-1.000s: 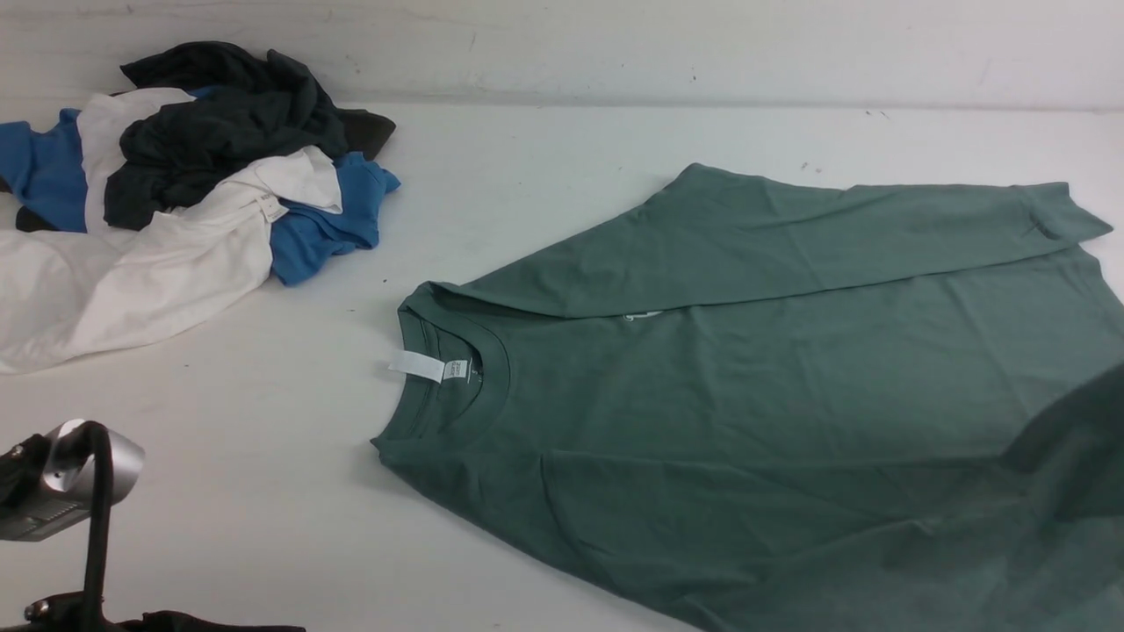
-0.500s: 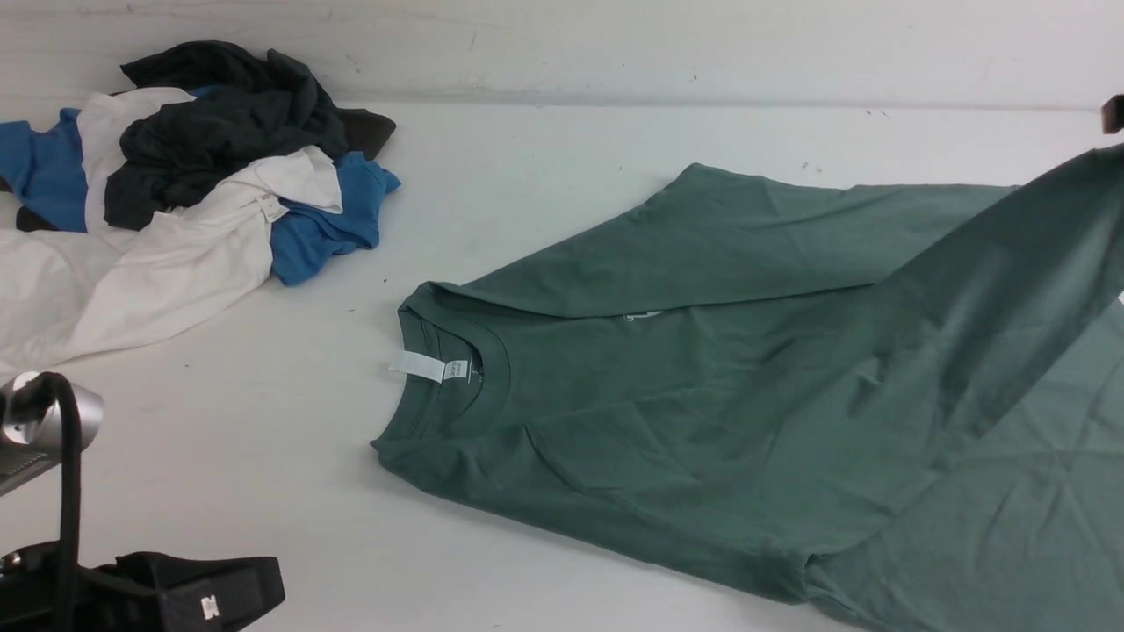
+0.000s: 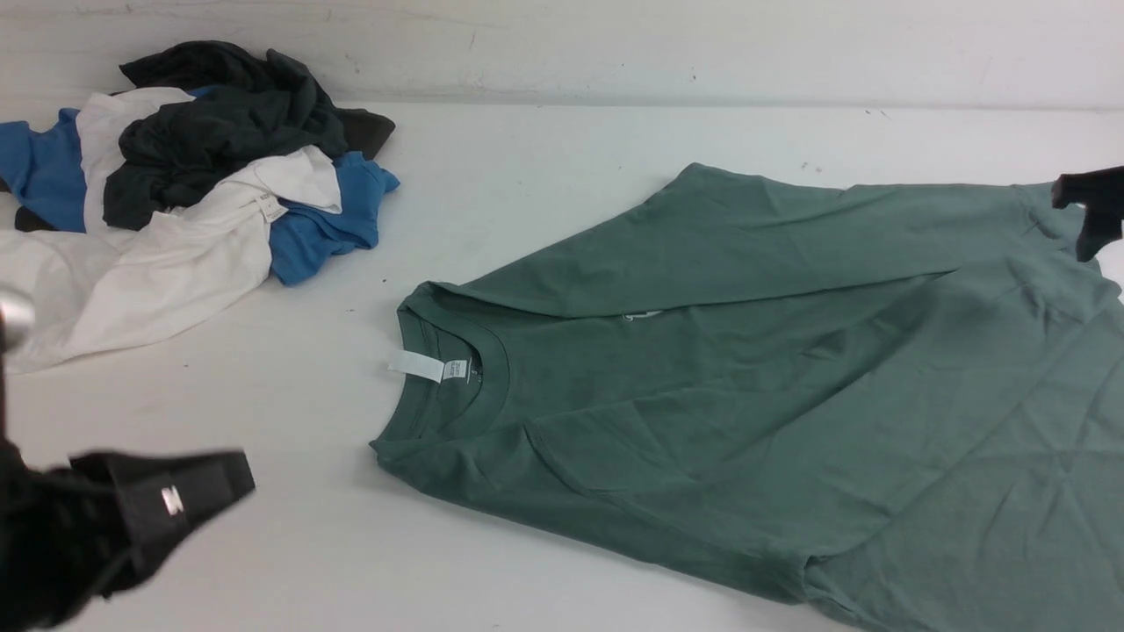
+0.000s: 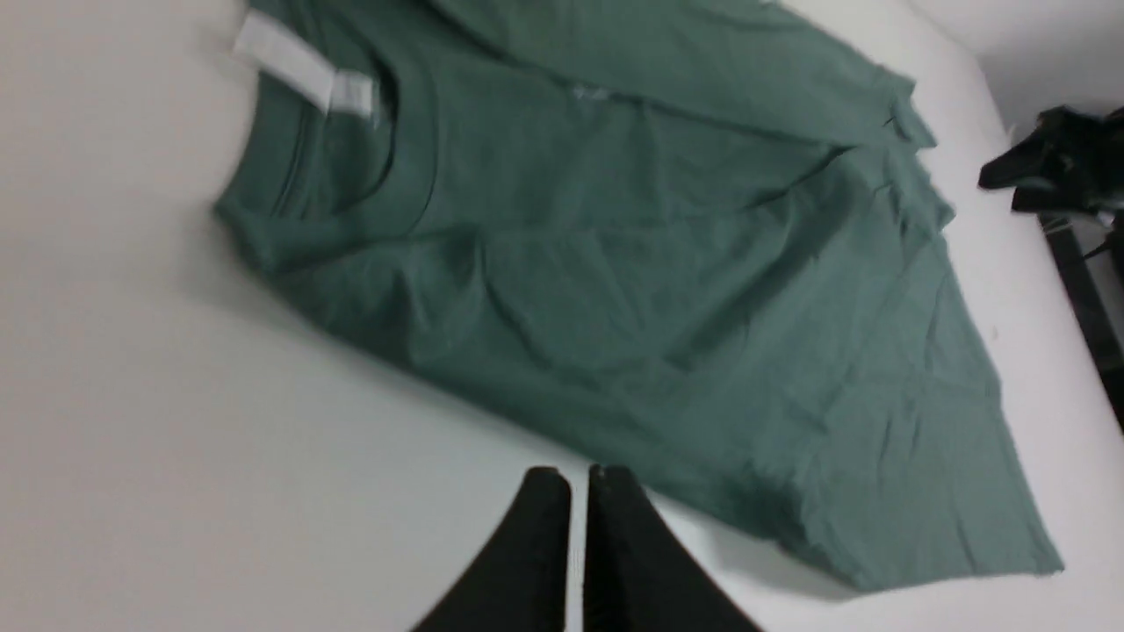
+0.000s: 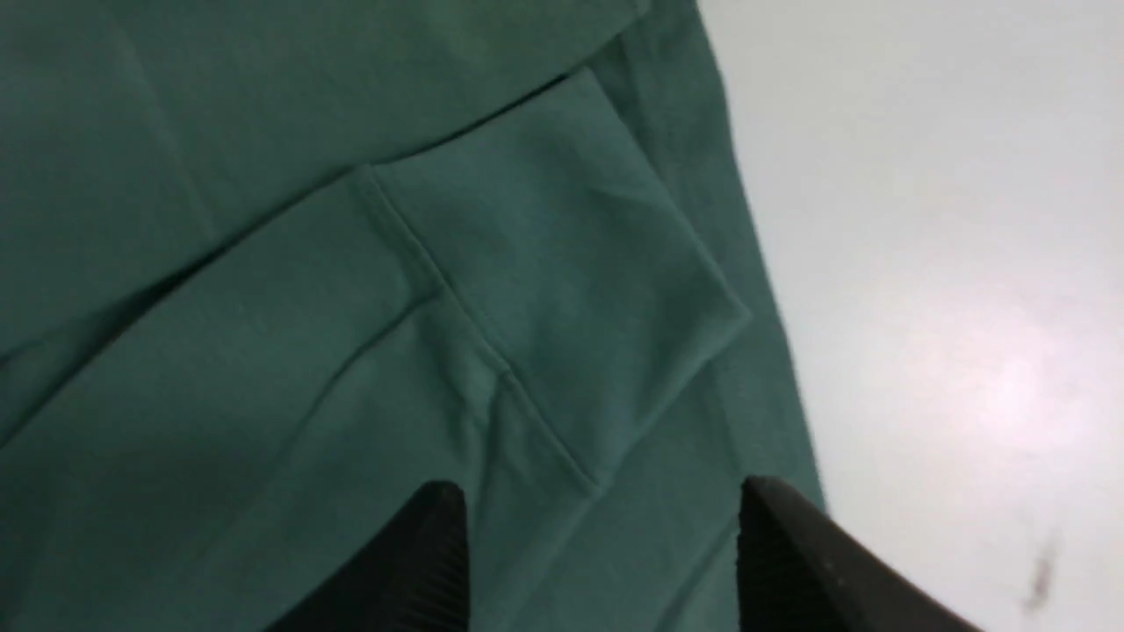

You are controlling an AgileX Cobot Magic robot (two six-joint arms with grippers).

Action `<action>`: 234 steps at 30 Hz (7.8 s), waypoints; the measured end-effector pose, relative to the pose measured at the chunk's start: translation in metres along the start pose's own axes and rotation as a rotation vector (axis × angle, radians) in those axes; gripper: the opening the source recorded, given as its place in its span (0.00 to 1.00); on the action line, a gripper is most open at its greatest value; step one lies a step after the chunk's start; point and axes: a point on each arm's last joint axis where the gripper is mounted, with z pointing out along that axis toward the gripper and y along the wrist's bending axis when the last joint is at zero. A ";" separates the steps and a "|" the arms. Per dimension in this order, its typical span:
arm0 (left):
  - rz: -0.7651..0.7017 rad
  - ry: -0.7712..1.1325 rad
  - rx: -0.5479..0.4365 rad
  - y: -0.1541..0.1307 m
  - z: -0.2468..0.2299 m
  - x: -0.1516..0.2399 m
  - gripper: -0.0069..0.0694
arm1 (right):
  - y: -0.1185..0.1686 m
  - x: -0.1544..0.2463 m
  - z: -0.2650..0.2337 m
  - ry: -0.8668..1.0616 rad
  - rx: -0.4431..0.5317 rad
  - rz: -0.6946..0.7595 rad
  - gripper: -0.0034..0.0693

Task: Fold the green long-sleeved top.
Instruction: Drag the cuff with your right arm and place it in the center of the right edge of the fabric, then hold the cuff with your right arm as far away from the cuff, then drag and drop the cuff with your right arm onto the cuff closest to your right arm, then use both arms simultaneously to clamp the lower edge of the clothing fabric

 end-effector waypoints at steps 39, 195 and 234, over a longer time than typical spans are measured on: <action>-0.136 0.807 -0.249 0.043 0.208 -0.035 0.43 | 0.007 0.259 -0.204 -0.172 -0.259 0.048 0.03; 0.344 0.805 -0.765 0.039 0.183 -0.081 0.09 | 0.034 0.202 -0.057 0.275 -0.143 0.092 0.10; 0.096 0.817 -0.901 0.084 0.145 0.003 0.43 | 0.036 0.259 -0.179 0.057 -0.426 0.002 0.53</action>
